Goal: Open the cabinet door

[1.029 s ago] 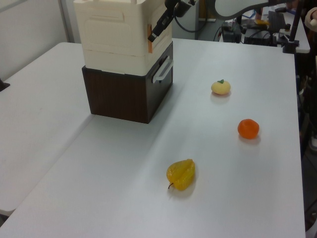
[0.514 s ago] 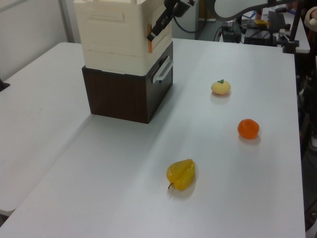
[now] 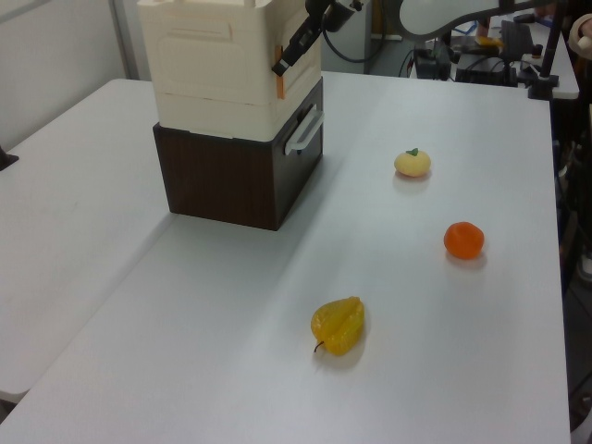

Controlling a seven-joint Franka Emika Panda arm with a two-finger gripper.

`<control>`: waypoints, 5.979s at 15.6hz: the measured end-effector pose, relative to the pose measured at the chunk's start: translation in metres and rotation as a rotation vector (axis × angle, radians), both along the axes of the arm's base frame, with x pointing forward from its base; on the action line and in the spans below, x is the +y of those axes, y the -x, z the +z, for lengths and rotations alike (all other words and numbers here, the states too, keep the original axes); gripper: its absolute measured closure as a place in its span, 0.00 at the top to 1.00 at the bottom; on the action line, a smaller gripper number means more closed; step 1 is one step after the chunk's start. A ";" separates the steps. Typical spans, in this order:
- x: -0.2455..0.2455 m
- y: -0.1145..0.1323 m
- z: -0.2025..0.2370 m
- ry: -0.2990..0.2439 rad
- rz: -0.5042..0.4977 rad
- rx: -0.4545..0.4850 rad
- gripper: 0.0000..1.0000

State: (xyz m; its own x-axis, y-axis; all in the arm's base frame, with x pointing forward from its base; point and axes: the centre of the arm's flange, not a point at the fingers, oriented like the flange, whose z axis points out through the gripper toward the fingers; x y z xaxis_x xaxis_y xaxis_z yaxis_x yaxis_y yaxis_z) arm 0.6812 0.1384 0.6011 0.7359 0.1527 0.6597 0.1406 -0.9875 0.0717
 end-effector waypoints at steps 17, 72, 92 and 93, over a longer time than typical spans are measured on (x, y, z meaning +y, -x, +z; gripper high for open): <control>-0.001 0.003 -0.003 0.013 -0.013 0.060 0.18; -0.010 0.056 0.034 0.049 -0.074 0.302 1.00; -0.001 0.051 0.071 -0.008 -0.066 0.144 1.00; -0.001 0.051 0.068 -0.004 -0.068 0.158 1.00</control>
State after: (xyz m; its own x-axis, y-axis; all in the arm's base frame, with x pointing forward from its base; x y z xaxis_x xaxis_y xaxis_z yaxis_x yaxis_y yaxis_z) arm 0.6301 0.1375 0.6694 0.8388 0.0967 0.5358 0.0826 -0.9953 0.0504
